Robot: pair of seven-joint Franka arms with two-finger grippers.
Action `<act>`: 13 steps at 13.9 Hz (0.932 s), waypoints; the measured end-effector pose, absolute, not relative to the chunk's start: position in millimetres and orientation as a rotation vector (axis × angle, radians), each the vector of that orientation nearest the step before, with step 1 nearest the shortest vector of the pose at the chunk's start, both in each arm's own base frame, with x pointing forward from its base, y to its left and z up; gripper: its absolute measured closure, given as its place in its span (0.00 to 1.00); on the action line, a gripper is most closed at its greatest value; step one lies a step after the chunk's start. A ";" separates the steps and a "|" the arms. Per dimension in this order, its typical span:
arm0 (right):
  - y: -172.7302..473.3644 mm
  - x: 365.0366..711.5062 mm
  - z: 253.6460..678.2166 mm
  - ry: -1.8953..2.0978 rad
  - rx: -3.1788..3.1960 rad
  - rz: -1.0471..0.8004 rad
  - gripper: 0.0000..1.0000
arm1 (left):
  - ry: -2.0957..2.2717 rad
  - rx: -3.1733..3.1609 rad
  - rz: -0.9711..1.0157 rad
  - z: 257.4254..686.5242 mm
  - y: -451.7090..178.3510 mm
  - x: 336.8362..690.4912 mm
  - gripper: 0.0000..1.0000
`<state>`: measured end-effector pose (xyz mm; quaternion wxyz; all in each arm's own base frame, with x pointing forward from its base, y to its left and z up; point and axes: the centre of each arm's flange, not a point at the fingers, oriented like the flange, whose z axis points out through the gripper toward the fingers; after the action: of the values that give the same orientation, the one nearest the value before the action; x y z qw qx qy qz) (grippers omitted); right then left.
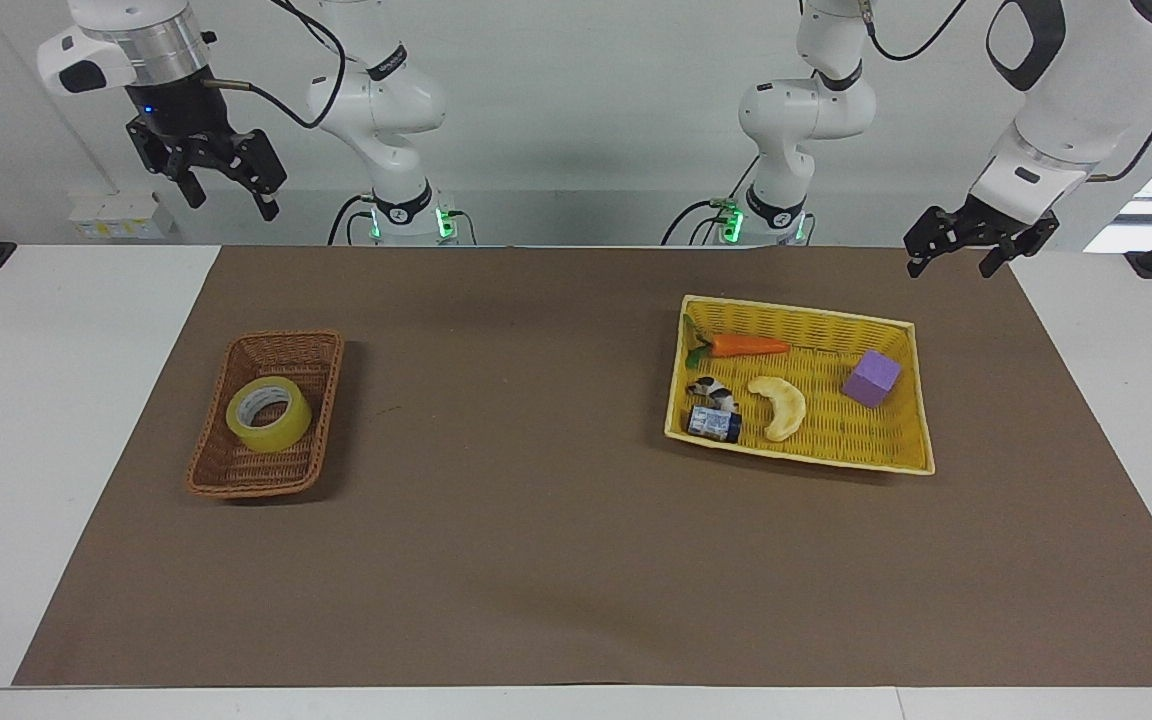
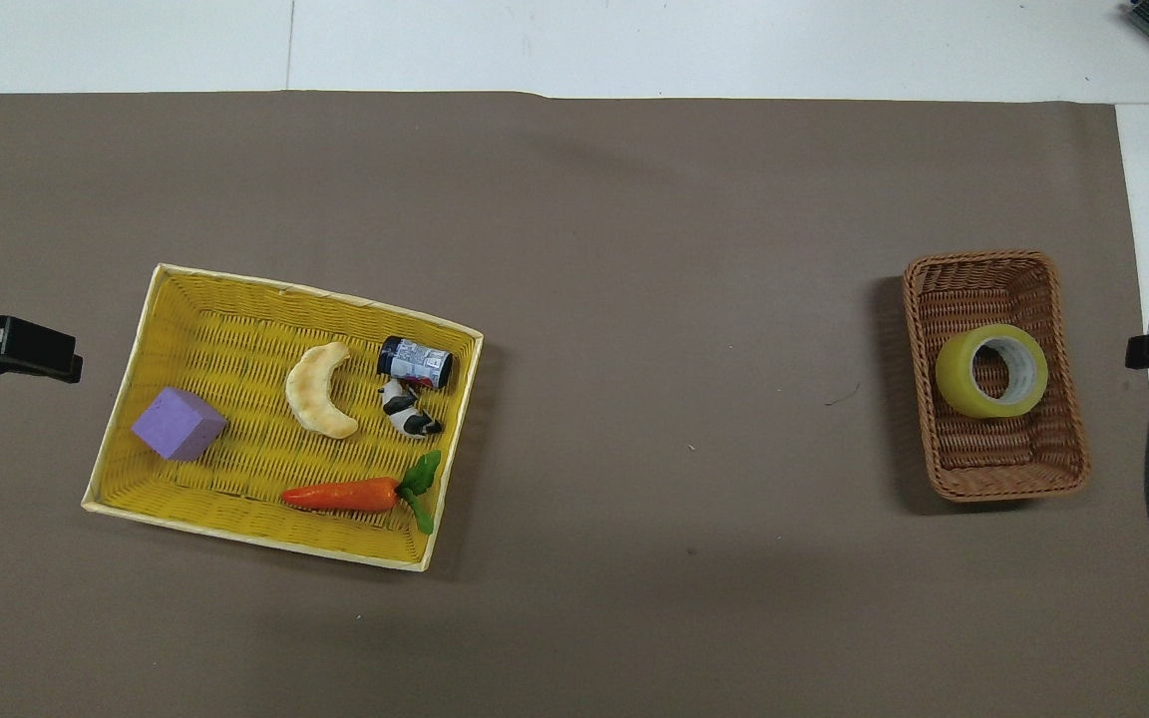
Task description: Move tape to another basket
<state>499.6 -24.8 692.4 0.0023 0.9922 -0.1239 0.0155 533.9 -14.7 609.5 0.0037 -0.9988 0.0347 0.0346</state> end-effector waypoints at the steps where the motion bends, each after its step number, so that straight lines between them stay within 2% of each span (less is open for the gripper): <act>1: -21.6 496.3 693.6 -0.376 3.113 0.034 0.00 | 0.109 -3.130 0.108 609.5 -14.7 533.9 0.00; 5: -15.0 495.3 693.8 -0.225 3.126 0.031 0.00 | 0.108 -3.130 0.108 609.5 -14.7 533.9 0.00; 13: -17.1 493.1 691.5 -0.218 3.126 -0.002 0.00 | 0.109 -3.130 0.108 609.5 -14.7 533.9 0.00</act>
<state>493.1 -17.1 691.5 0.0042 0.9976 -0.0696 -0.0008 533.9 -14.7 609.5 0.0037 -0.9988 0.0347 0.0346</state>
